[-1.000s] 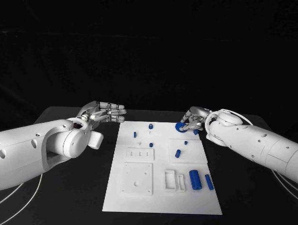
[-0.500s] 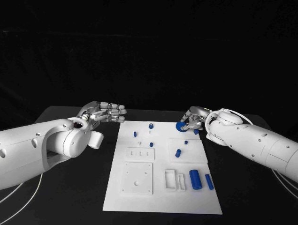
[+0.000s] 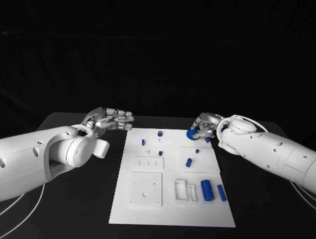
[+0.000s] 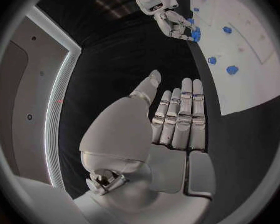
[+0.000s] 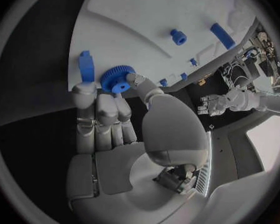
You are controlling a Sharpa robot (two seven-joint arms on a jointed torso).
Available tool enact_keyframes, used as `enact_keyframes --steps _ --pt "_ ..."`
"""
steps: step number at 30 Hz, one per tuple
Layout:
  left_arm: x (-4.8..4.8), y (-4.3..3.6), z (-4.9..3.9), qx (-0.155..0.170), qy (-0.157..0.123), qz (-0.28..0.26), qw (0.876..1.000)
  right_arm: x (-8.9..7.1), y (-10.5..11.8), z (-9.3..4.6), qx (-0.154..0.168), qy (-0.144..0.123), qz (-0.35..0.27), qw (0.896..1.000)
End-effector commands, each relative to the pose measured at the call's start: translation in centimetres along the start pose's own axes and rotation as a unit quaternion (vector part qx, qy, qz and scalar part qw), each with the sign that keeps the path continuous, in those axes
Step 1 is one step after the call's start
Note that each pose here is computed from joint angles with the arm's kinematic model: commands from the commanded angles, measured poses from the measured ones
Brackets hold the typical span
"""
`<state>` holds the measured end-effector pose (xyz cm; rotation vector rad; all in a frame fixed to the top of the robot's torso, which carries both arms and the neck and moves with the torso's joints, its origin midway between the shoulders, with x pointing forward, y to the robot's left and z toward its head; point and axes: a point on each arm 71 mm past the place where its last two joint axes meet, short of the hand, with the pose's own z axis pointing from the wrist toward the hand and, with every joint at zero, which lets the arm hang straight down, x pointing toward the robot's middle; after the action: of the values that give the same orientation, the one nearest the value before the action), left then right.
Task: Assemble the parts on the task board
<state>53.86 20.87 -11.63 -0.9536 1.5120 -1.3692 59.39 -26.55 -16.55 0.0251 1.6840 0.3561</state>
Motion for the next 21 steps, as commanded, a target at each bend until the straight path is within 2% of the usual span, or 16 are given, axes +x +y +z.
enact_keyframes --steps 1,14,21 --pt "0.21 -0.09 -0.03 0.002 0.009 0.0 1.0 0.3 0.1 -0.2 0.0 -0.009 -0.027 1.0" --pt "0.16 -0.1 -0.11 0.003 0.007 0.0 1.0 -0.7 2.5 -0.8 -0.017 -0.065 -0.057 0.996" --pt "0.15 -0.11 -0.16 0.003 0.006 0.0 1.0 -1.3 4.6 -1.4 -0.035 -0.091 -0.061 0.993"
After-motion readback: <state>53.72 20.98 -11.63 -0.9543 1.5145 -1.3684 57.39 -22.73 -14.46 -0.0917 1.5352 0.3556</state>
